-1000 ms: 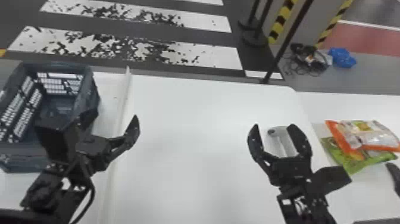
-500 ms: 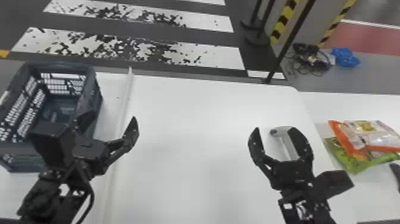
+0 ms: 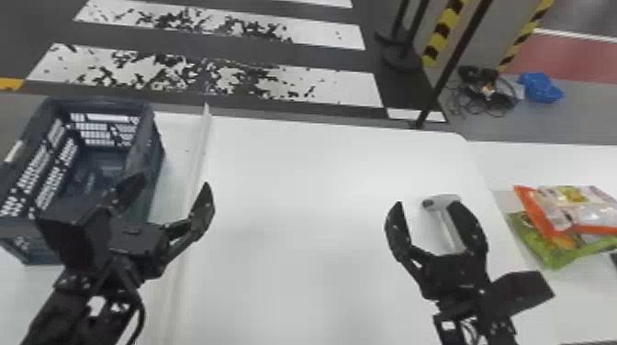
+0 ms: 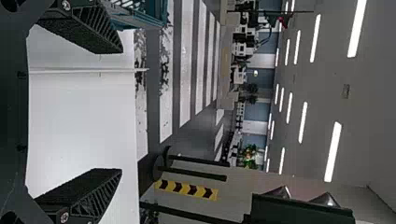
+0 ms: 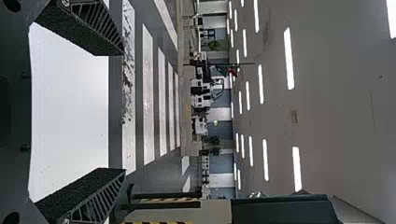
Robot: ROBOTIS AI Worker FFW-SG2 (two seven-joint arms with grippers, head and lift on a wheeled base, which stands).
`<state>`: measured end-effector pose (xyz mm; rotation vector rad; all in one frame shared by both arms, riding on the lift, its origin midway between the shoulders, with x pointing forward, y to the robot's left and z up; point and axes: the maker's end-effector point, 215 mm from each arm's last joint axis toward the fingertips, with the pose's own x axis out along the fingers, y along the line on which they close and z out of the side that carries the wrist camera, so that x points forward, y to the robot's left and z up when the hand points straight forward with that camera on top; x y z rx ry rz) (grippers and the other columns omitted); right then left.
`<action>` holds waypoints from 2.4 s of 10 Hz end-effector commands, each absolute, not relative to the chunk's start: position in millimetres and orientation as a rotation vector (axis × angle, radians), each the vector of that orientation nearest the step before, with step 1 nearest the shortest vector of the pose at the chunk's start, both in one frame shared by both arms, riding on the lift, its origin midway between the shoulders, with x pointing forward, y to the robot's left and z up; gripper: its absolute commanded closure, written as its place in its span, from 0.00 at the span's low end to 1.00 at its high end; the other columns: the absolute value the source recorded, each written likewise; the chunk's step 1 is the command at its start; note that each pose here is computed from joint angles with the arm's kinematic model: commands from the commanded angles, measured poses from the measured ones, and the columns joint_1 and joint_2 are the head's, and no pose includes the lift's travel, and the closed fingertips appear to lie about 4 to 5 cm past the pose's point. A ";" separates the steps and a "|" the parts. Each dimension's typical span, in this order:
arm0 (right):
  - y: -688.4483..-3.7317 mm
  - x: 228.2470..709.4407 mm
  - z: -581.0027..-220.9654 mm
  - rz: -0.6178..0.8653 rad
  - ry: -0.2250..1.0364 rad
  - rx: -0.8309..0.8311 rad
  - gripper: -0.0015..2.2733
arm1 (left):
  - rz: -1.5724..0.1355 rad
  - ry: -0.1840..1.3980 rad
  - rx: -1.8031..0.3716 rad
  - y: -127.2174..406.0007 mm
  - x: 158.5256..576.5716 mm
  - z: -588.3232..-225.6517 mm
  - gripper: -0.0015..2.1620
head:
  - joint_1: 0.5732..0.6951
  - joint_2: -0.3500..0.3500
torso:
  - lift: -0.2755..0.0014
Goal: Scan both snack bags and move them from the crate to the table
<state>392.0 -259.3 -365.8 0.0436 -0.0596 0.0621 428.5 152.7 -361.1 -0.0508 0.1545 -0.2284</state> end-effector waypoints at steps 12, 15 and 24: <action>-256.6 403.1 -362.8 0.069 -0.064 0.045 0.01 | -0.209 0.133 -0.051 155.9 431.0 -352.1 0.04 | 1.00 0.31 | 0.68; -256.6 401.0 -363.5 0.070 -0.062 0.048 0.02 | -0.210 0.137 -0.051 155.1 428.4 -353.8 0.04 | 1.00 0.30 | 0.68; -257.1 398.9 -362.4 0.068 -0.066 0.053 0.02 | -0.212 0.139 -0.051 153.0 427.2 -354.2 0.04 | 1.00 0.30 | 0.68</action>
